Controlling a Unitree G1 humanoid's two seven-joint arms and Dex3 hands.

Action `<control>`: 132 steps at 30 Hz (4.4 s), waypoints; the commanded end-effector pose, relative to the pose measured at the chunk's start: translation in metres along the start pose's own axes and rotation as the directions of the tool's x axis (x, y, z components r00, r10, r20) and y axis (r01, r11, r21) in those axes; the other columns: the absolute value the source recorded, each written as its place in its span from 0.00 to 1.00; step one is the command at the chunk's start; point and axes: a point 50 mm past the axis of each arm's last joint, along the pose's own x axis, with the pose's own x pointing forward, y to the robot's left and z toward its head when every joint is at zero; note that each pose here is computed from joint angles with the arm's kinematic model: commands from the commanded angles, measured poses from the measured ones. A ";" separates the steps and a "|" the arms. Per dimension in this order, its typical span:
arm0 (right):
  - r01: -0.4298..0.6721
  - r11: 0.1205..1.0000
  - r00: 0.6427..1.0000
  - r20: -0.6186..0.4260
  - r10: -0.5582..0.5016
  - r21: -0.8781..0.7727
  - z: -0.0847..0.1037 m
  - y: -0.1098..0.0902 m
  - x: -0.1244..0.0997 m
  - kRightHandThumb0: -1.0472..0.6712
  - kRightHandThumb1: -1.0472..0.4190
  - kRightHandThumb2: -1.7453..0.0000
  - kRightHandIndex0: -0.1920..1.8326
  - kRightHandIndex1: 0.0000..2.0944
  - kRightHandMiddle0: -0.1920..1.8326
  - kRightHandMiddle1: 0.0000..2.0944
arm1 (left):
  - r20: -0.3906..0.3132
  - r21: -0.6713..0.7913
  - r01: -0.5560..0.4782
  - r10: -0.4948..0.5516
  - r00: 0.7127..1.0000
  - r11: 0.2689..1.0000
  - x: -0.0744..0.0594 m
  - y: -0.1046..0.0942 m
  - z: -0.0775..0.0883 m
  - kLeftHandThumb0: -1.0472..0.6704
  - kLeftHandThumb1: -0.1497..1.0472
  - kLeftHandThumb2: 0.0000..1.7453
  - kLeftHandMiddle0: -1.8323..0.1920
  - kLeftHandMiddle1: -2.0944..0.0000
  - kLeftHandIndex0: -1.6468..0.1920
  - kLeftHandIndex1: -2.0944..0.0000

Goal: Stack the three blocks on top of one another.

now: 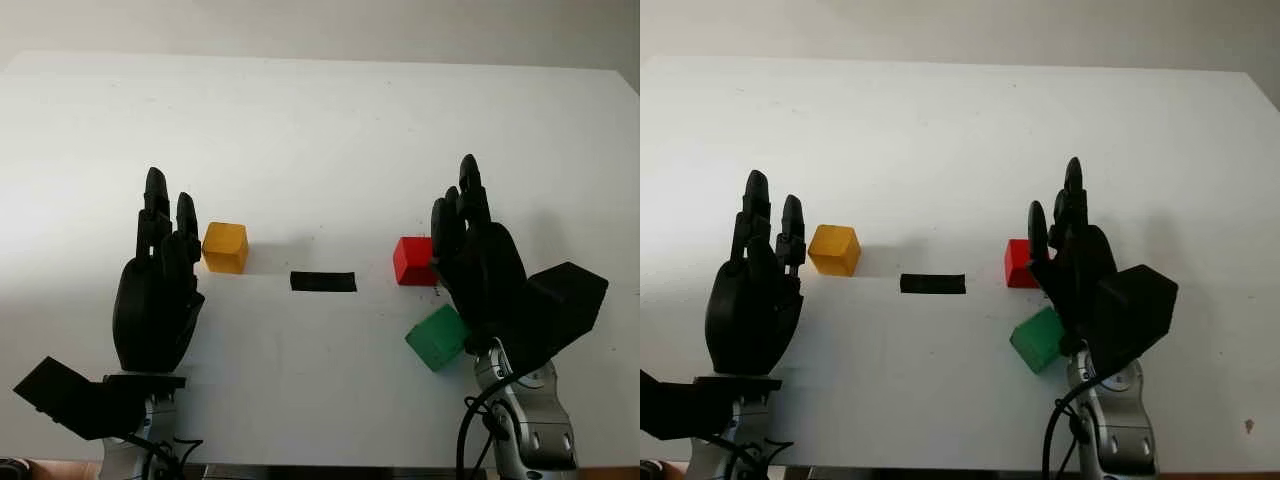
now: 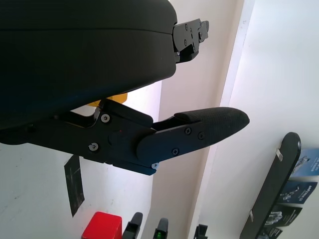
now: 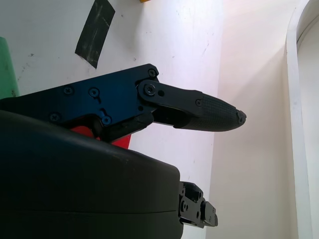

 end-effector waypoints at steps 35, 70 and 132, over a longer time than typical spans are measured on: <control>-0.095 0.411 0.981 -0.015 0.192 -0.907 0.123 -0.068 0.023 0.24 0.17 0.98 0.12 0.04 0.25 0.05 | 0.002 0.029 0.006 -0.006 1.000 1.000 0.004 -0.006 -0.002 0.19 1.00 0.37 1.00 1.00 1.00 1.00; -0.262 0.094 0.934 -0.228 0.273 -0.960 0.057 -0.039 0.030 0.24 0.16 0.97 0.13 0.03 0.29 0.03 | -0.008 0.028 -0.002 0.002 1.000 1.000 0.000 -0.007 0.002 0.20 1.00 0.38 1.00 1.00 1.00 1.00; -0.215 0.132 0.865 -0.126 0.485 -0.968 0.137 -0.003 0.085 0.35 0.12 0.97 0.32 0.03 0.38 0.61 | -0.003 0.020 -0.010 0.010 1.000 1.000 -0.003 -0.008 -0.003 0.20 1.00 0.36 1.00 1.00 1.00 1.00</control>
